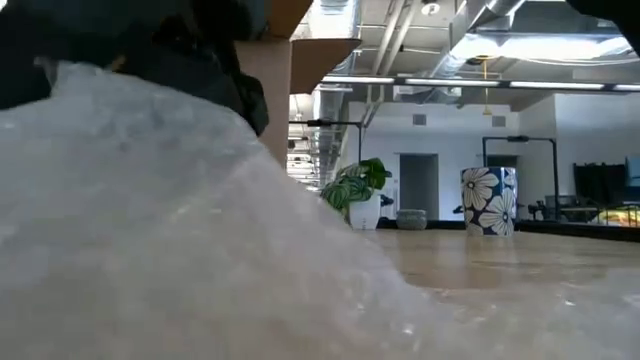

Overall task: Wrap mug
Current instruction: Wrap the blue mug with the bubble wrap

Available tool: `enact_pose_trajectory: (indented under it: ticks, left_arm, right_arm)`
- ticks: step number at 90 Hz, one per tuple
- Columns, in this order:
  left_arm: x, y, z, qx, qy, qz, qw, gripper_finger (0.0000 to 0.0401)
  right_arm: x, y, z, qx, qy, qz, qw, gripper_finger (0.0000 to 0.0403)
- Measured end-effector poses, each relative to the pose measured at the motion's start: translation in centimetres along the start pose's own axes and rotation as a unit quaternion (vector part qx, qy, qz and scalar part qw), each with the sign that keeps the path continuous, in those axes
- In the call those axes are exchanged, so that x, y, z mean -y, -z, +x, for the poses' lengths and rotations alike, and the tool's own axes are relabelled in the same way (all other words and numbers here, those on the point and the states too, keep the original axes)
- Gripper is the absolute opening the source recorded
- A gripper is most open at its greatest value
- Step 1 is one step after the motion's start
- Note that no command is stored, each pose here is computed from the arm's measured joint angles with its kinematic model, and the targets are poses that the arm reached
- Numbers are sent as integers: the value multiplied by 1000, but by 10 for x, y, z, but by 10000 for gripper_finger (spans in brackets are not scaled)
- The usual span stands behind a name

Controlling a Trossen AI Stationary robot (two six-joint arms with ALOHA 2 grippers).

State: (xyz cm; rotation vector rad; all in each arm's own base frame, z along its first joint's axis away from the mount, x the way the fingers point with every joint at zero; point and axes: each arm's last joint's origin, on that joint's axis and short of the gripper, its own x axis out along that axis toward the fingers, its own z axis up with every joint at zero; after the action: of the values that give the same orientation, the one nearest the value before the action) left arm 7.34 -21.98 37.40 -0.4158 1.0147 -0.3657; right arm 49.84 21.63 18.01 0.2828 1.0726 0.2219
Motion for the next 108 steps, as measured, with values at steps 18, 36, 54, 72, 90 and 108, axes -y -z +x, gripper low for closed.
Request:
enact_pose_trajectory:
  ticks: [18,36,54,72,90,108]
  left_arm:
    - [5,13,-11,55,8,-9,998,195]
    - [13,20,-15,91,31,-2,995,195]
    - [20,26,-22,165,40,10,985,195]
    - [20,31,-29,236,31,0,971,195]
    - [20,30,-29,258,29,-20,965,195]
    - [21,28,-30,284,35,-53,957,195]
  right_arm:
    - [-2,-3,-10,5,-5,78,997,9]
    - [-21,-20,-80,76,-7,105,992,1]
    - [-35,-24,-165,125,-18,103,987,0]
    - [-44,-3,-217,97,6,99,990,0]
    - [-53,31,-301,110,32,113,987,0]
    - [-56,73,-362,96,49,134,985,0]
